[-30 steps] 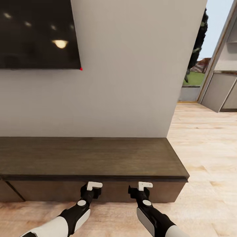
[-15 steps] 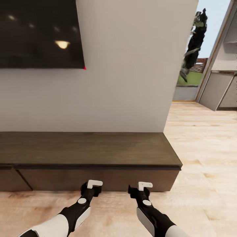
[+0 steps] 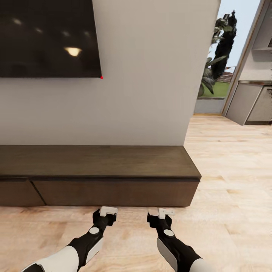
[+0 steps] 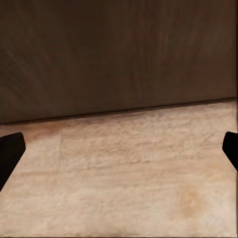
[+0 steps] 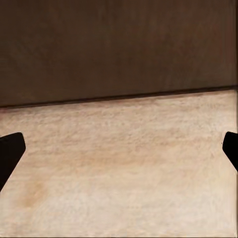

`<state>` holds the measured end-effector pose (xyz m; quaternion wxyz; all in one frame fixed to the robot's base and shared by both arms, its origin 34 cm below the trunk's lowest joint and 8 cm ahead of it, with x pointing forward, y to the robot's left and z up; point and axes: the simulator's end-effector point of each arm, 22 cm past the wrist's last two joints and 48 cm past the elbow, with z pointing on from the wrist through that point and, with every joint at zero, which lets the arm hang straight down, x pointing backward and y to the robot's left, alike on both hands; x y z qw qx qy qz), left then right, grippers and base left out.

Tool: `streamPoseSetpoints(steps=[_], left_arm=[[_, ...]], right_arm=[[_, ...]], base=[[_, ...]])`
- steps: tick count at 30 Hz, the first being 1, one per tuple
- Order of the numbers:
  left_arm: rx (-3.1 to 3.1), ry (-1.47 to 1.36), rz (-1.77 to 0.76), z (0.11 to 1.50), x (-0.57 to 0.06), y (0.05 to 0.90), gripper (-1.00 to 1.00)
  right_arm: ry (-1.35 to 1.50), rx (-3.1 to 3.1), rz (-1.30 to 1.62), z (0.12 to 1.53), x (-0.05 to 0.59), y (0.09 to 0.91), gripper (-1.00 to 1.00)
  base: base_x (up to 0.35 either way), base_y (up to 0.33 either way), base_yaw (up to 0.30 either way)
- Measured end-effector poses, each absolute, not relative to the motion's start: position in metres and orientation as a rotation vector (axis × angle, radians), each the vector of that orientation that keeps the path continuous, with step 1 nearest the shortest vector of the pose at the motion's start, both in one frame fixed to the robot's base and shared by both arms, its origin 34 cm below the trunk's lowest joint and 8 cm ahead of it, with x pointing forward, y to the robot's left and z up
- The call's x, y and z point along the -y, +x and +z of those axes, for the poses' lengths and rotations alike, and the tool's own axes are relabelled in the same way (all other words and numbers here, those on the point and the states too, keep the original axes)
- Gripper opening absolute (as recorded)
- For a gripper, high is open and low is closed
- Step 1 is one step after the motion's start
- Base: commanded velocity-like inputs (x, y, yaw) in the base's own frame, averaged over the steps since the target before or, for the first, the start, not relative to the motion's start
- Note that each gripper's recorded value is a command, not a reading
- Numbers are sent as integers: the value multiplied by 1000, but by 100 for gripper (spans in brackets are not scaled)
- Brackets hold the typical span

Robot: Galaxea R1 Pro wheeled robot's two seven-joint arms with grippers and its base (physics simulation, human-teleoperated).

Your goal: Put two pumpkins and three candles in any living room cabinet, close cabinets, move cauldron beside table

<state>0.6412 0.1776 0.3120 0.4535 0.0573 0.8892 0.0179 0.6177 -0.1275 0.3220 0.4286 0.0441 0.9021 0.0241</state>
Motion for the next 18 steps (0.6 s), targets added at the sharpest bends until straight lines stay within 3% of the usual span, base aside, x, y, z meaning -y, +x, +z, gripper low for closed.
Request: streamPoseSetpoints(steps=[9, 18], left_arm=[[-2195, 141, 44, 312, -178, 641, 100], [-2196, 140, 45, 312, -177, 641, 100]], right_arm=[[110, -2252, 60, 322, 128, 618, 100], [110, -2252, 59, 322, 128, 618, 100]], base=[[-211, 0, 0], [-37, 0, 0]])
